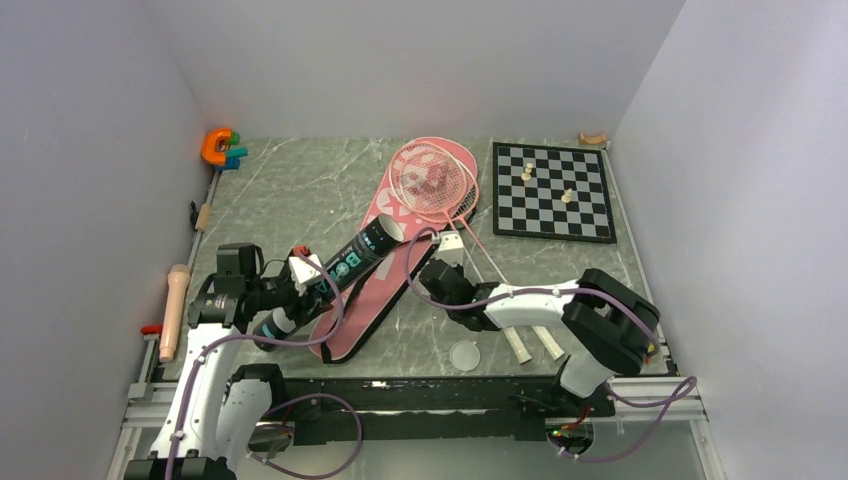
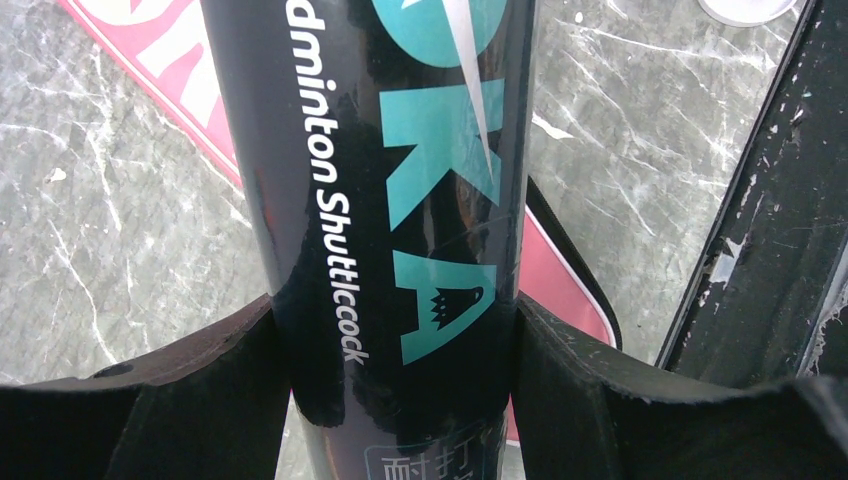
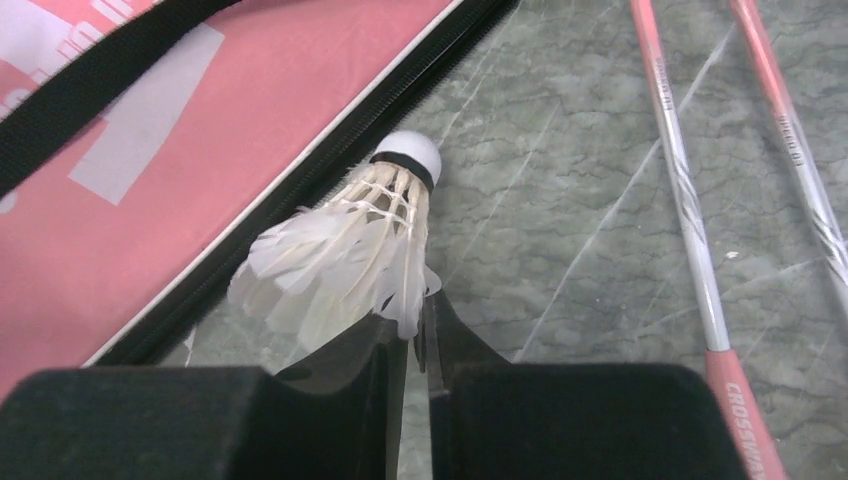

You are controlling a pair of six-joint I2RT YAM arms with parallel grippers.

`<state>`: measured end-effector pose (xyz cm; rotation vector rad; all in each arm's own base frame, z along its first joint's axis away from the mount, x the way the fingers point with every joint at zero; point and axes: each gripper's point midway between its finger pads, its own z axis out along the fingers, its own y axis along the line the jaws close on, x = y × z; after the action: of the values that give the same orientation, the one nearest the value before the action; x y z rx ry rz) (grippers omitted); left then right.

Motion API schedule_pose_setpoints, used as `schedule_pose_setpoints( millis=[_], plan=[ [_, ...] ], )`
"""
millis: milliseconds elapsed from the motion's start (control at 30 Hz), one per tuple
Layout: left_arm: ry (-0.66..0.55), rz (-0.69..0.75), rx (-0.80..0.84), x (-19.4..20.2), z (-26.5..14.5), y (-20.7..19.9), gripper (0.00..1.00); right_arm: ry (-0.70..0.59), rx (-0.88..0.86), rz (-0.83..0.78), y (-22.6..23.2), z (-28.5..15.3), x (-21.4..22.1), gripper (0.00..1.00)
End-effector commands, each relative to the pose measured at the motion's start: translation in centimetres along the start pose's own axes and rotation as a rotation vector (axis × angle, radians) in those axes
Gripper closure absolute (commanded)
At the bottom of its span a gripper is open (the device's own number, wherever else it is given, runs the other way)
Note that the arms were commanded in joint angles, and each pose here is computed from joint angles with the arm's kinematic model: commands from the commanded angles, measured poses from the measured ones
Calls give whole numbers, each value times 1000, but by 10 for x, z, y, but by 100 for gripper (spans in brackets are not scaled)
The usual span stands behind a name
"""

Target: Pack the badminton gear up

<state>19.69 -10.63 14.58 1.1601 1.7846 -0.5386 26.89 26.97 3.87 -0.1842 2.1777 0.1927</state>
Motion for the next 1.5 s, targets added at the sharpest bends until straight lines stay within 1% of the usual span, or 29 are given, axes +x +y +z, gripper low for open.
schedule_pose_setpoints(
  millis=[0, 133, 200, 333, 433, 533, 600, 700, 867, 1033, 1267, 1467],
  plan=[
    [-53, 50, 31, -14, -2, -4, 83, -120, -43, 66, 4, -21, -42, 88],
    [-62, 131, 79, -15, -4, -15, 84, -146, -94, 85, -1, -55, -68, 95],
    [-72, 182, 114, -15, -6, -23, 83, -166, -145, 107, -4, -79, -84, 97],
    [-64, 299, 195, -12, -12, -39, 83, -144, -285, 122, -11, -128, -106, 99],
    [-44, 358, 234, -7, -15, -45, 84, -127, -413, 121, -14, -168, -120, 100],
    [-44, 437, 261, -5, -16, -49, 85, -105, -551, 116, -11, -206, -126, 99],
    [-60, 462, 250, -8, -15, -47, 85, -80, -655, 105, -2, -228, -127, 99],
    [-90, 494, 234, -15, -14, -43, 85, -20, -779, 79, 11, -250, -120, 100],
    [-108, 470, 222, -22, -12, -37, 85, 46, -851, 42, 16, -263, -107, 100],
    [-113, 467, 207, -24, -12, -33, 85, 53, -938, 31, 27, -274, -109, 100],
    [-111, 458, 201, -23, -11, -33, 84, 59, -996, 30, 43, -274, -119, 100],
    [-101, 445, 189, -17, -8, -30, 83, 56, -973, 11, 42, -273, -125, 100]
  ],
)
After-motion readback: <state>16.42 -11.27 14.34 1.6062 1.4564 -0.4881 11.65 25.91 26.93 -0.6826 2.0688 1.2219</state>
